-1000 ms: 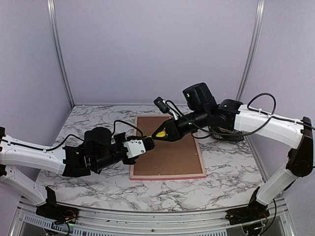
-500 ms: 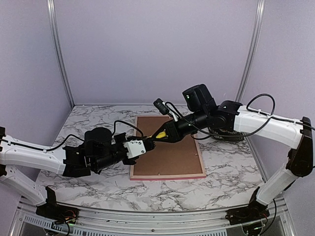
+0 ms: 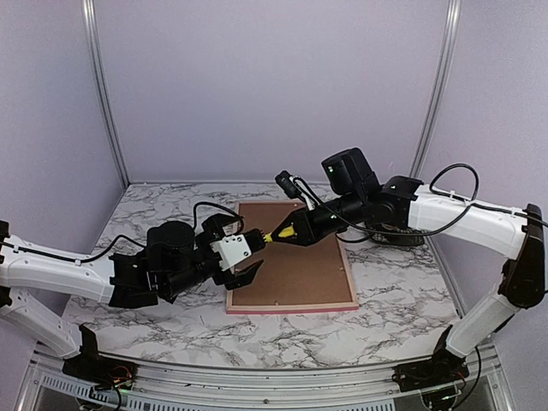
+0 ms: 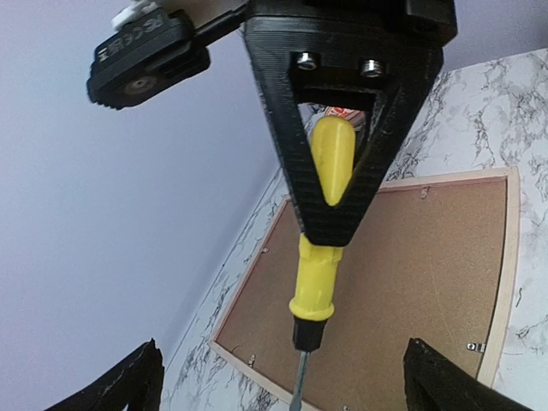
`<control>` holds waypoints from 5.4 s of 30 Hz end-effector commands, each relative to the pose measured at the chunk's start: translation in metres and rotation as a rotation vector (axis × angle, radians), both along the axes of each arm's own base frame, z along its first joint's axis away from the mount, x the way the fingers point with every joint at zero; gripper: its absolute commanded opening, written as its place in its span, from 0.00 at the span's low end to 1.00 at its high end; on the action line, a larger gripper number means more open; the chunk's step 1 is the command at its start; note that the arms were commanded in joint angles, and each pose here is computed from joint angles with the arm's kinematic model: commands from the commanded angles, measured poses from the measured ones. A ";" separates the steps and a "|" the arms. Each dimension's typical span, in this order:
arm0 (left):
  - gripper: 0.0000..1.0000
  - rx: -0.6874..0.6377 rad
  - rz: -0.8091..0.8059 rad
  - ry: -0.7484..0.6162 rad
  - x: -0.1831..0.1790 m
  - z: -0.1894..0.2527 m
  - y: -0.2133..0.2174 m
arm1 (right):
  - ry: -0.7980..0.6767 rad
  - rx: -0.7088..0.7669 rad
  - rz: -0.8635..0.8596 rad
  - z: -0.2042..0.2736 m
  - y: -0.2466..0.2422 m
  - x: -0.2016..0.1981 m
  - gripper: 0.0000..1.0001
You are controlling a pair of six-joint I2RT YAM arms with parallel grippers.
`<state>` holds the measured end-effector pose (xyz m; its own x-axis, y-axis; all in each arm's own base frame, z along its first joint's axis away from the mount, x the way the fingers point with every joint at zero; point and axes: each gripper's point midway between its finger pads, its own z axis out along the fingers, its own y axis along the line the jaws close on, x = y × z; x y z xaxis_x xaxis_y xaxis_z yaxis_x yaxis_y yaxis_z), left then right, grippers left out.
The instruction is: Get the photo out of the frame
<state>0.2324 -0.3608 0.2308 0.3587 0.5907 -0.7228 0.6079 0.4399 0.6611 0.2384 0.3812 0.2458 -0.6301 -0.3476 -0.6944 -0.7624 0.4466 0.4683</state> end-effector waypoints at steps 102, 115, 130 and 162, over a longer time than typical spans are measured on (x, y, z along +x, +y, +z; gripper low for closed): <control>0.99 -0.701 0.644 1.318 0.107 -0.138 0.035 | -0.075 -0.747 -0.639 -0.104 -0.188 0.069 0.00; 0.99 -0.704 0.643 1.317 0.106 -0.137 0.036 | 0.004 -0.790 -0.553 -0.123 -0.191 0.051 0.00; 0.99 -0.703 0.645 1.320 0.107 -0.138 0.035 | 0.070 -0.781 -0.479 -0.105 -0.198 0.020 0.00; 0.99 -0.709 0.666 1.282 0.111 -0.126 0.050 | -0.178 -0.638 -0.819 -0.124 -0.193 0.170 0.00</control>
<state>0.3456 -0.3192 0.0953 -0.8474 -0.1848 -0.4977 0.1546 0.8109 -0.5643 0.3874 0.1896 0.1129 -0.7866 -0.2054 -0.5823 -0.1759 0.9785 -0.1075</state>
